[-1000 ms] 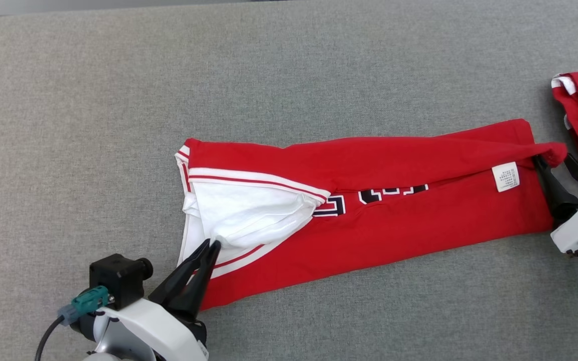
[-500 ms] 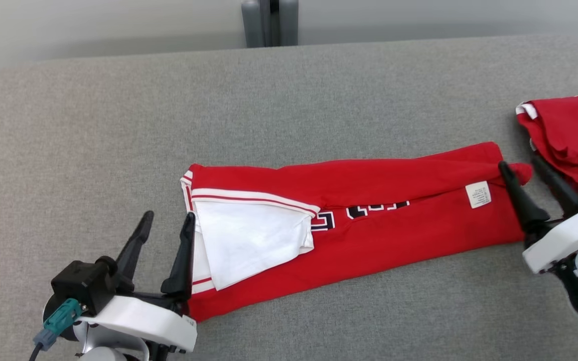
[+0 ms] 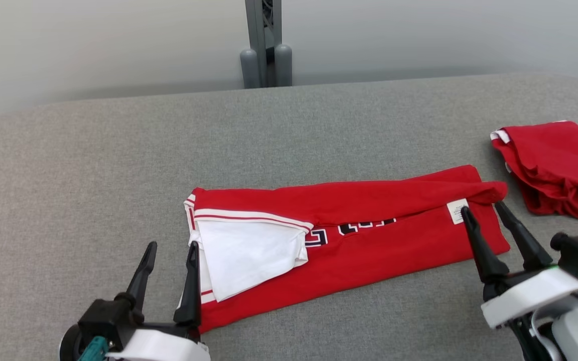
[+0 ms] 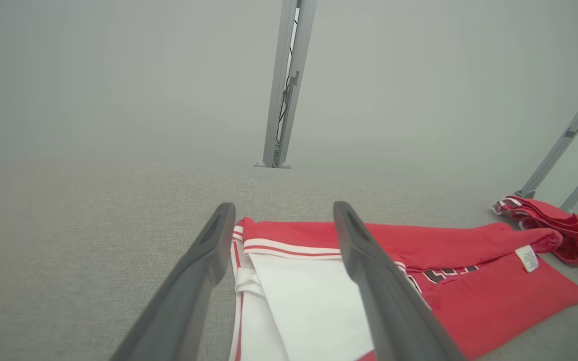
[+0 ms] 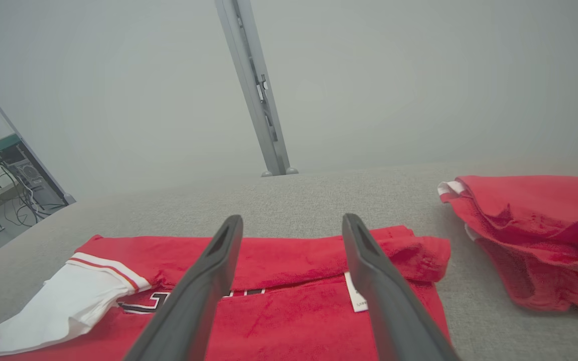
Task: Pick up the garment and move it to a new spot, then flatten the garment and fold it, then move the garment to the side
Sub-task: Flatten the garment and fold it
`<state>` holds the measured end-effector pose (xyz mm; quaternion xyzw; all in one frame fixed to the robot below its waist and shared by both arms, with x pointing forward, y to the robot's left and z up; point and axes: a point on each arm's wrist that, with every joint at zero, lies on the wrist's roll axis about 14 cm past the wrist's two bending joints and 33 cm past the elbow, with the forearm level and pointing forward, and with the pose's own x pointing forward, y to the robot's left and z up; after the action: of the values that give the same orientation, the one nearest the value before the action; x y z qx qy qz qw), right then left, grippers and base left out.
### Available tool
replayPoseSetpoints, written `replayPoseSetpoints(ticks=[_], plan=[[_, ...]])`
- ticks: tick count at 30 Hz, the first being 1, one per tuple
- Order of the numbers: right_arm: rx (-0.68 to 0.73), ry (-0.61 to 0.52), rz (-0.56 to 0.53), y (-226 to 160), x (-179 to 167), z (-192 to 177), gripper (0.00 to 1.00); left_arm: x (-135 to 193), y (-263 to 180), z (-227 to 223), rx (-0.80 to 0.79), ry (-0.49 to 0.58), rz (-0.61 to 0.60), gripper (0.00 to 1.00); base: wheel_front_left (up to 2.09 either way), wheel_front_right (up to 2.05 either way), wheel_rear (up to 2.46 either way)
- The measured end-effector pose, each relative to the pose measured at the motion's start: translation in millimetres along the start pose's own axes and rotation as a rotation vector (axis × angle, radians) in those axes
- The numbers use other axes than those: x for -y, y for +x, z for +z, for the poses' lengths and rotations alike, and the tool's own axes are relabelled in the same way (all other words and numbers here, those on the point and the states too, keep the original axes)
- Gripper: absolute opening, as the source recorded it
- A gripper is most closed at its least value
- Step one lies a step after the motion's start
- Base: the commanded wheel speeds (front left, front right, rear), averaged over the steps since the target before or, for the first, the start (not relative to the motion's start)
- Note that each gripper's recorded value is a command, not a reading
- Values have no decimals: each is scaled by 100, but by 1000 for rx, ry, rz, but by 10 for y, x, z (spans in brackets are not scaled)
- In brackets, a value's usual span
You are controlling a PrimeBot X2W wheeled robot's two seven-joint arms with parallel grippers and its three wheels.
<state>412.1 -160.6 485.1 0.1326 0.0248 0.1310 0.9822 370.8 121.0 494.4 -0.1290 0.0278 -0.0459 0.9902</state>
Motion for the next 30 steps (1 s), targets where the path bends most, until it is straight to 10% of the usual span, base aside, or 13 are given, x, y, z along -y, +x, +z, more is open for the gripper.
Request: replayPoseSetpoints(ticks=[30], plan=[[12, 50, -76, -596, -161, -187, 100, -51, -444, -124, 31, 80, 3, 100, 0, 0, 0]])
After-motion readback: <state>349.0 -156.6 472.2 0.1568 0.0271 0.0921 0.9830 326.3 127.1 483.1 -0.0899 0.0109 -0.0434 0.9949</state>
